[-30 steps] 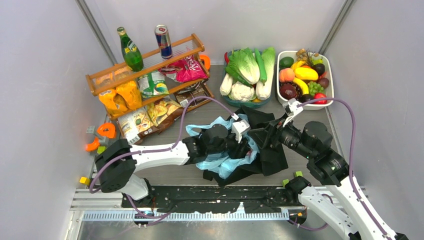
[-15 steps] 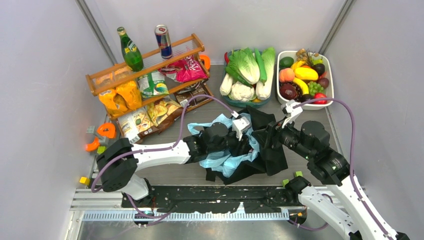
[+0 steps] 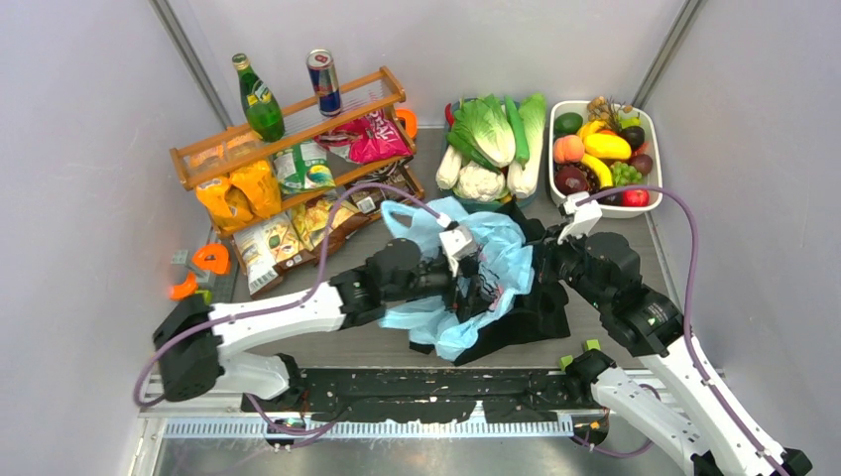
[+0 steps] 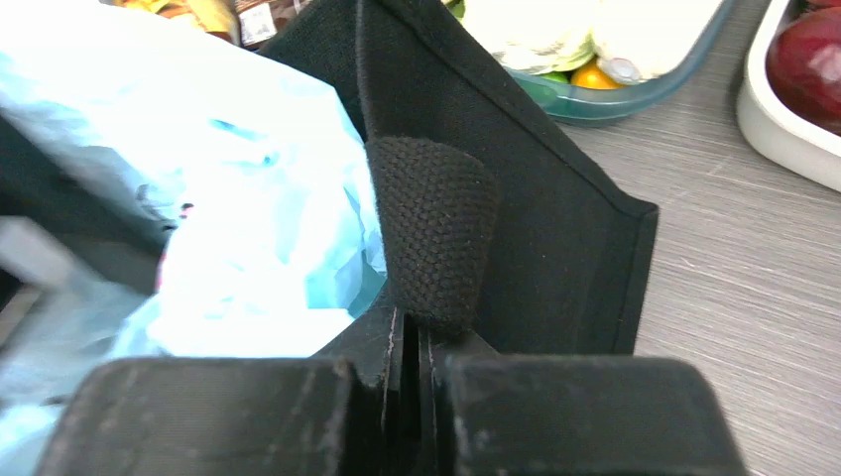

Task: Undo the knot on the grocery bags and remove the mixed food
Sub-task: Place the takeout bag at the takeout bag.

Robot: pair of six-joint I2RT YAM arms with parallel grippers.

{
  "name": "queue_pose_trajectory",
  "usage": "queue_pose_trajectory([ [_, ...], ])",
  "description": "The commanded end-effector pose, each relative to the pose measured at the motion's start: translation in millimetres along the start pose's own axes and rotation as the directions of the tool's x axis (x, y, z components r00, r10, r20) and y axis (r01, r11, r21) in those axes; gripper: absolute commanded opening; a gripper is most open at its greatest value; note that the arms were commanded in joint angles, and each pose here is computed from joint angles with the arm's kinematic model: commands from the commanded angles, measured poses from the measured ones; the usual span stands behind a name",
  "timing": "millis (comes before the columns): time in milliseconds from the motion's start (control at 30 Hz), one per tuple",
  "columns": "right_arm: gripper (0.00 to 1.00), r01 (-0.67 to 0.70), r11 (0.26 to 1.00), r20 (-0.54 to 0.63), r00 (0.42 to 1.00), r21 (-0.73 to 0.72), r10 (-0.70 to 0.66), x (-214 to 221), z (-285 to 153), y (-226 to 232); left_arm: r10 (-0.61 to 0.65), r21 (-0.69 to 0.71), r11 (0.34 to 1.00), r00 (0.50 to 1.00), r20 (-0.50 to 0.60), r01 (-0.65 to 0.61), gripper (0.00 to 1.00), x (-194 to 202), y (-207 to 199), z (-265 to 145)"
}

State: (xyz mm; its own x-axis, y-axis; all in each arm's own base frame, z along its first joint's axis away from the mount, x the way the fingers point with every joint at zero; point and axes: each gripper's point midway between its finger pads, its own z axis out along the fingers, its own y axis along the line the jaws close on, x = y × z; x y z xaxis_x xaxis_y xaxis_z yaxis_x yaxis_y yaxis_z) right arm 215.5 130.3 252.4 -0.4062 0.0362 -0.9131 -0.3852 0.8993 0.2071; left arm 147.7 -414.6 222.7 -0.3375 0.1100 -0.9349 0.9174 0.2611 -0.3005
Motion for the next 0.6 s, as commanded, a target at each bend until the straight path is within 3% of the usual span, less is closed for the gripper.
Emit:
queue_pose_trajectory([
  [0,0.05,0.002,0.985,-0.056,0.998,0.175,0.008,17.9,5.8,-31.7,0.032,0.141,0.989,0.991,0.132,-0.051,0.96,-55.6,-41.1,-39.8],
  [233,0.05,0.006,0.97,-0.055,0.998,0.242,0.008,16.7,6.3,-43.1,0.042,0.172,0.983,0.99,0.138,-0.066,0.99,-70.5,-55.6,-80.9],
  [400,0.05,0.009,0.968,-0.055,0.998,0.252,0.005,15.9,5.7,-44.8,0.041,0.153,0.984,0.96,0.277,-0.087,0.99,-100.7,-62.0,-113.5],
  [500,0.05,0.011,0.969,-0.052,0.999,0.247,0.002,15.0,4.4,-44.0,-0.012,0.055,0.998,0.925,0.38,-0.01,1.0,-118.9,-46.4,-138.6],
  [567,0.05,0.013,0.97,-0.049,0.999,0.244,-0.001,13.6,3.1,-43.6,-0.036,-0.049,0.997,0.92,0.39,0.06,0.99,-117.1,-25.7,-150.3],
])
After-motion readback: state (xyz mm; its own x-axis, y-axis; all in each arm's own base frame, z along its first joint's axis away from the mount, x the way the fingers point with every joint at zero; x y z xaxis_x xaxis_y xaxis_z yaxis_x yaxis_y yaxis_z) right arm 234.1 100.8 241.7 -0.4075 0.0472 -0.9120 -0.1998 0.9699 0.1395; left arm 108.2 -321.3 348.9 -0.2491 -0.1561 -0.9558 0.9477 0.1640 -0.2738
